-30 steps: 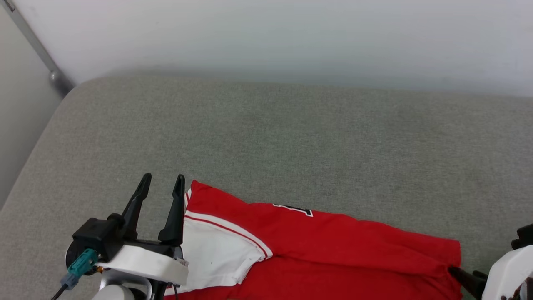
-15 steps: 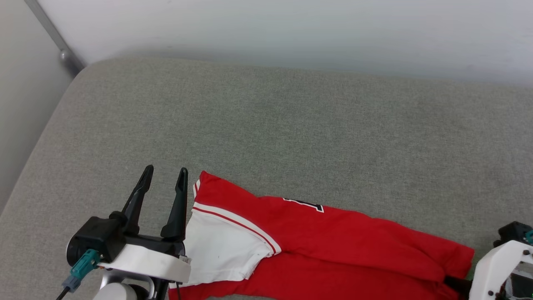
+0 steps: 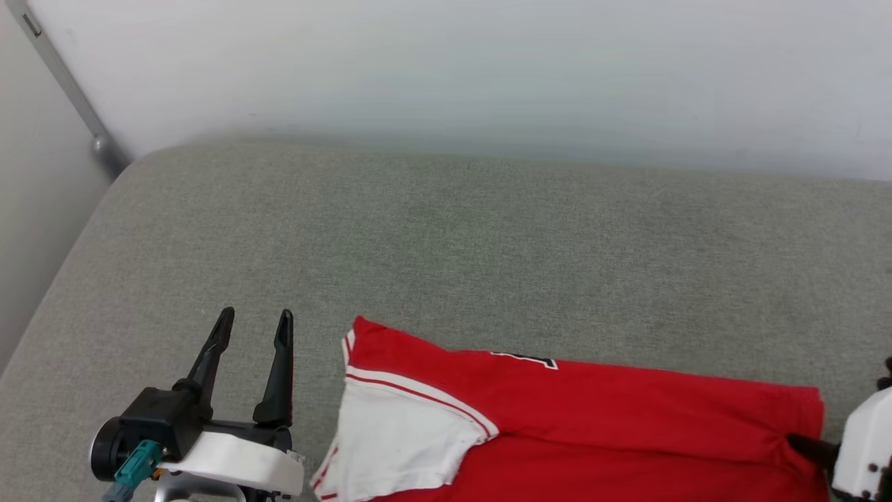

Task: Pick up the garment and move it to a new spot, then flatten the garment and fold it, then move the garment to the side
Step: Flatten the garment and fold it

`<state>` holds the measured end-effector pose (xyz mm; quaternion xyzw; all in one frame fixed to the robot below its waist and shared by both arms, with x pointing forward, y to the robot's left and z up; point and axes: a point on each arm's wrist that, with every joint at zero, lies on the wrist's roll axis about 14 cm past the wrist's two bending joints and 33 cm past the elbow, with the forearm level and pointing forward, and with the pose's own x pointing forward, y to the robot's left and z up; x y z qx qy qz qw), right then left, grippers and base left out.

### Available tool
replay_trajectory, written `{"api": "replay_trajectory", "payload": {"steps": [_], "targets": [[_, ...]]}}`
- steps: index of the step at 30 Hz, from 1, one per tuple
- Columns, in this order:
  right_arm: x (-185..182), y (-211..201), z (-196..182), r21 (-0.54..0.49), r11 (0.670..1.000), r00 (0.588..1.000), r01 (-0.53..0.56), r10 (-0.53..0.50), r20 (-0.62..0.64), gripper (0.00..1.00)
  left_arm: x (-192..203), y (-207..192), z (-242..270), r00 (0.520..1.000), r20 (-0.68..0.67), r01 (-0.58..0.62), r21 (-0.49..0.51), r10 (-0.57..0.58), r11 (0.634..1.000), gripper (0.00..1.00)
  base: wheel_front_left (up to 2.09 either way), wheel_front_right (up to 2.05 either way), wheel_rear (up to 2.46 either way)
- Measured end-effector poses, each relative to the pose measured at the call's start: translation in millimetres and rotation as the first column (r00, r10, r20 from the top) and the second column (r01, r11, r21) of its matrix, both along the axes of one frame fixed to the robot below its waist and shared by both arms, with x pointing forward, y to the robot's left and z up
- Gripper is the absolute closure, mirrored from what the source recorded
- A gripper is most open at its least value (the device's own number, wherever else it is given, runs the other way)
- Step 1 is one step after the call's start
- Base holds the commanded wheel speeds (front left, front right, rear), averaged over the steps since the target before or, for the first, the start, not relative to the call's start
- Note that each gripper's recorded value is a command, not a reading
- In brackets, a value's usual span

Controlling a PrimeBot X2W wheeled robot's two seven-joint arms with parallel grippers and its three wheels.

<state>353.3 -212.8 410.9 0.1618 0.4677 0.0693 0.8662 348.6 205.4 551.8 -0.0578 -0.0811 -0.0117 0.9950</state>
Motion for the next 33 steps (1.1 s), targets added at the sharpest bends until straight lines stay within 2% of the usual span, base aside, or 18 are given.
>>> {"api": "replay_trajectory", "payload": {"steps": [5,11,14,17,19,22,26,29,33], "targets": [[-4,-53,17,-0.046,0.990,0.991,0.135,-0.134,0.026,1.00,-2,-7,2,1.000,0.001,0.016,0.001,-0.016,1.000,0.00,0.00,0.00,0.00],[-14,-108,37,-0.076,0.953,0.956,0.292,-0.290,0.033,1.00,-2,-15,1,0.999,-0.004,0.038,0.006,-0.038,0.999,0.00,0.00,0.00,0.00],[-21,-95,32,0.005,0.951,0.950,0.310,-0.309,-0.035,1.00,-3,-18,-1,0.999,-0.011,0.046,0.006,-0.046,0.999,0.00,0.00,0.00,0.00],[-24,-53,24,0.154,0.947,0.957,0.281,-0.266,-0.112,1.00,-4,-19,-2,0.999,-0.014,0.051,0.006,-0.051,0.999,0.00,0.00,0.00,0.00],[-24,-22,23,0.264,0.932,0.966,0.247,-0.214,-0.146,1.00,-4,-20,-2,0.998,-0.017,0.053,0.006,-0.053,0.999,0.00,0.00,0.00,0.00],[-18,8,31,0.438,0.876,0.976,0.203,-0.147,-0.158,1.00,-4,-20,-4,0.998,-0.026,0.055,0.007,-0.055,0.998,0.00,0.00,0.00,0.00],[-8,64,37,0.686,0.717,0.987,0.122,-0.013,-0.162,1.00,-4,-19,-6,0.998,-0.033,0.055,0.010,-0.055,0.998,0.00,0.00,0.00,0.00],[-5,110,37,0.773,0.630,0.985,0.076,0.075,-0.158,1.00,-2,-19,-6,0.998,-0.034,0.059,0.011,-0.058,0.998,0.00,0.00,0.00,0.00],[-6,167,40,0.836,0.548,0.974,0.023,0.178,-0.143,1.00,0,-19,-8,0.997,-0.042,0.059,0.007,-0.059,0.998,0.00,0.00,0.00,0.00]]}}
